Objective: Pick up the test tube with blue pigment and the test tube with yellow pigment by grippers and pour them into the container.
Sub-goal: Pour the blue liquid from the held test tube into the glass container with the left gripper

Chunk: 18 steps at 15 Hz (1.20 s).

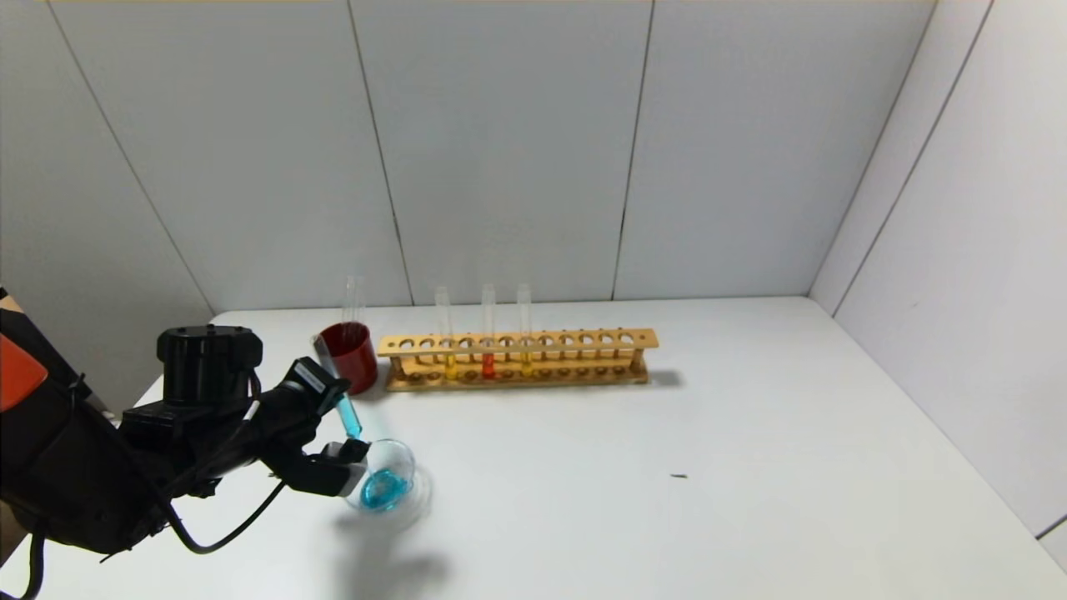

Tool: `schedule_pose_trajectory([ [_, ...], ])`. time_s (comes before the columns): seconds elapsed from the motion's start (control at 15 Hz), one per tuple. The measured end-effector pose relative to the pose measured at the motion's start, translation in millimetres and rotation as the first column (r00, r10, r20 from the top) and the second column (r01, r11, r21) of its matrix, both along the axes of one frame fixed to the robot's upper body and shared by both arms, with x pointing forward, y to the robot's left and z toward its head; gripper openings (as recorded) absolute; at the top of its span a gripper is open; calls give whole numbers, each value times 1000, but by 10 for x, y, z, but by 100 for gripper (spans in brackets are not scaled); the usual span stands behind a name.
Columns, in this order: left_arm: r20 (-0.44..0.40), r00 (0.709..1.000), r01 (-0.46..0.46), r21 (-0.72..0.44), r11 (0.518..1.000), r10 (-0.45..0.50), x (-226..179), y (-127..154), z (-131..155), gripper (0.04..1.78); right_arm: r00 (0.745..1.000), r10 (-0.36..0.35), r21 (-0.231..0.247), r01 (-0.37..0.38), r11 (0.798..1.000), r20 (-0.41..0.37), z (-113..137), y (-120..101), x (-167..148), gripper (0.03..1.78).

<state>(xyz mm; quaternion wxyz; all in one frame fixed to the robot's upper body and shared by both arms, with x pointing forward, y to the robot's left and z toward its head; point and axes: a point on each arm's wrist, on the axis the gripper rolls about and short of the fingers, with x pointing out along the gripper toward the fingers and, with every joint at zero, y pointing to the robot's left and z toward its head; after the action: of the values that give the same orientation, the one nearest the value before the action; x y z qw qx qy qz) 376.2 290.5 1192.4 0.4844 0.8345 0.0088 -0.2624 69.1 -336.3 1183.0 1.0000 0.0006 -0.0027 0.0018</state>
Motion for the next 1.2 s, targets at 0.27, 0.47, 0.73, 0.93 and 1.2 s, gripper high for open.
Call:
schedule_pose_trajectory([
  [0.27,55,998,26,49,998,-29,6,-1,56,30,1000,0,0,0,1000,0,0,0,0,175],
  [0.47,79,996,31,58,998,-36,2,-2,84,30,1000,0,0,0,1000,0,0,0,0,175],
  [0.73,84,995,49,80,996,-56,-79,-6,105,30,1000,0,1,0,1000,0,0,0,0,175],
  [0.93,92,993,59,103,993,-68,-148,-2,129,30,1000,0,0,0,1000,0,0,0,0,175],
  [1.2,86,994,57,98,994,-65,-155,-17,123,30,1000,0,0,0,1000,0,0,0,0,175],
])
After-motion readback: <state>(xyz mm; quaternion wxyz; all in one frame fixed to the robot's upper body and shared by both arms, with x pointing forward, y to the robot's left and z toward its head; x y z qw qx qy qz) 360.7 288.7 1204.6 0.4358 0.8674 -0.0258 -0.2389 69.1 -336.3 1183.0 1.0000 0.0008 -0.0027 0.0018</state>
